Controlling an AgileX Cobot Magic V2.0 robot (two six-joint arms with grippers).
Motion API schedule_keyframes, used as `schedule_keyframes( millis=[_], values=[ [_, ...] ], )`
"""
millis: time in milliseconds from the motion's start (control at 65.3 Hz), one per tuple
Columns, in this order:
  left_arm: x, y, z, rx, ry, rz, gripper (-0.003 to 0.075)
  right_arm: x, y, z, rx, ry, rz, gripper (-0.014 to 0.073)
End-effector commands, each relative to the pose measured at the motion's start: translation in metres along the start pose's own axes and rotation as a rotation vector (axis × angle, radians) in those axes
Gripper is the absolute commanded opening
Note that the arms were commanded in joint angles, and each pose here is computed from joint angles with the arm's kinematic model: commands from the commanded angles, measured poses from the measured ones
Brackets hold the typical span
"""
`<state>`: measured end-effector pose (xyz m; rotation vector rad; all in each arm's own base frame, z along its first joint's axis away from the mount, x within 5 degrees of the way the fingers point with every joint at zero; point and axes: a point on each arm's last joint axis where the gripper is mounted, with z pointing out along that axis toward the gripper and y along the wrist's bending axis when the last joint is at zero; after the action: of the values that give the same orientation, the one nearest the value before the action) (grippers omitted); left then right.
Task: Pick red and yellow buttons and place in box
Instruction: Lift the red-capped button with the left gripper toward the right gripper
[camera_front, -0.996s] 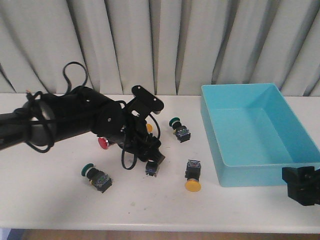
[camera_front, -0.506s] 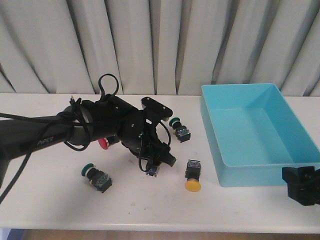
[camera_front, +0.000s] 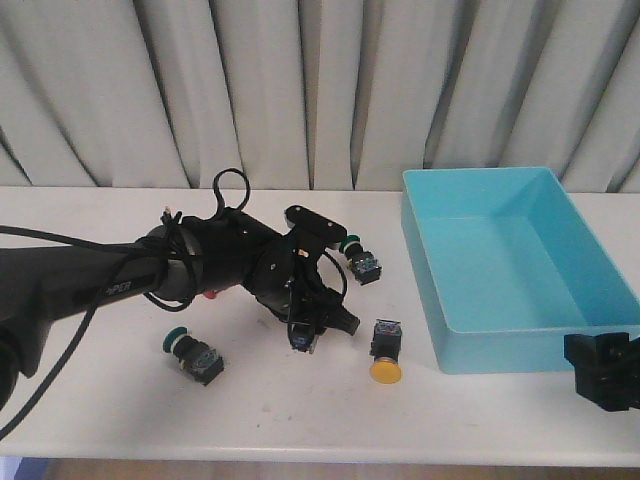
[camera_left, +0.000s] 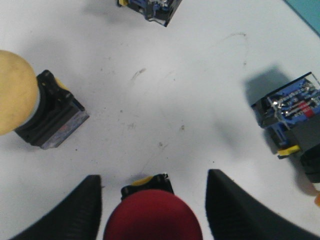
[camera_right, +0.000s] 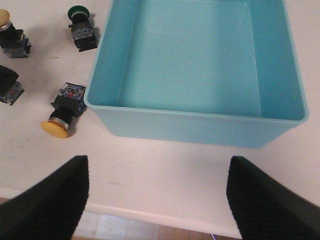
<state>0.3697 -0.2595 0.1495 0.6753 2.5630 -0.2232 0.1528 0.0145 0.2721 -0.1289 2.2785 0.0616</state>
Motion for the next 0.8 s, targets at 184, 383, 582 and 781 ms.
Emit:
schedule_keyframes(
  millis=[184,383,582,781],
  values=[
    [-0.021,-0.004,-0.032,0.018,-0.111,-0.015,0.0212,-0.015,-0.001,-0.005,0.009,-0.094,-0.005,0.0544],
    [-0.029,-0.004,-0.067,0.018,-0.143,-0.003,0.0165,-0.015,-0.001,-0.005,0.009,-0.094,-0.005,0.0544],
    [-0.035,-0.002,-0.131,0.002,-0.198,0.085,0.0164,-0.015,-0.001,-0.005,0.009,-0.093,-0.005,0.0544],
    [-0.012,0.004,-0.19,-0.02,-0.252,0.193,0.0164,-0.015,-0.001,-0.005,0.009,-0.091,-0.005,0.0544]
  ],
)
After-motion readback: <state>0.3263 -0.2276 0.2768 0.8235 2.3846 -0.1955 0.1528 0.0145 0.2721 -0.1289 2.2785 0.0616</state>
